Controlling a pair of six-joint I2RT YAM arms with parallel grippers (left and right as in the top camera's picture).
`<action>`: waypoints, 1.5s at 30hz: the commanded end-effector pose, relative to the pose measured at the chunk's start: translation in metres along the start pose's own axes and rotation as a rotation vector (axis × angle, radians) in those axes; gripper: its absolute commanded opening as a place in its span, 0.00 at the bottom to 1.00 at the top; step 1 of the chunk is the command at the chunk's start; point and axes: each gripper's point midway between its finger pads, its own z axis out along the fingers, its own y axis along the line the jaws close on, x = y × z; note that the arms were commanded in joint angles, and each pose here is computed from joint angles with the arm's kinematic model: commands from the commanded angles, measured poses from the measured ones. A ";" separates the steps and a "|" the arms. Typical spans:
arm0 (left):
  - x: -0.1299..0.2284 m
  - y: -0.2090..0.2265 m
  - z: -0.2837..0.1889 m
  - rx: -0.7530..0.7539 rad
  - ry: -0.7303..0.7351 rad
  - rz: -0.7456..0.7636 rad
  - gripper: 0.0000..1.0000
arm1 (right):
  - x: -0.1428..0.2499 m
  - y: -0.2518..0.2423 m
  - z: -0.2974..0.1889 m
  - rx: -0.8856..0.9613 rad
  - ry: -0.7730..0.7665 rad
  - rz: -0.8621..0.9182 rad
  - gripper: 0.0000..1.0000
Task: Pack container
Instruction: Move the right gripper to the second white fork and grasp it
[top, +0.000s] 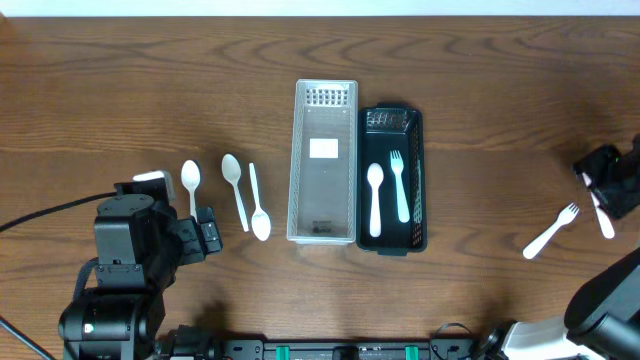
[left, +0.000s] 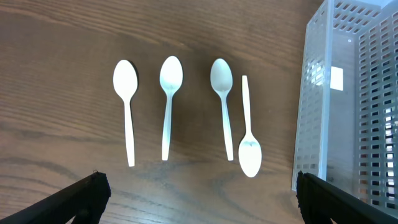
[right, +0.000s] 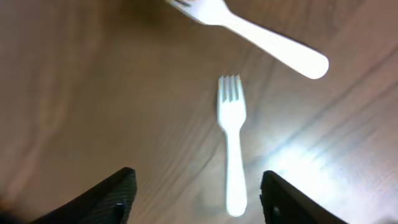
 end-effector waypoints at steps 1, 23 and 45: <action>-0.004 0.001 -0.003 -0.003 -0.010 -0.014 0.98 | 0.009 -0.017 0.027 0.020 0.037 -0.040 0.72; -0.002 0.001 -0.003 -0.005 -0.003 -0.014 0.98 | 0.016 -0.031 0.106 0.057 0.138 -0.015 0.77; -0.003 0.001 -0.003 -0.004 -0.006 -0.014 0.98 | 0.024 -0.008 0.098 -0.018 0.167 -0.041 0.10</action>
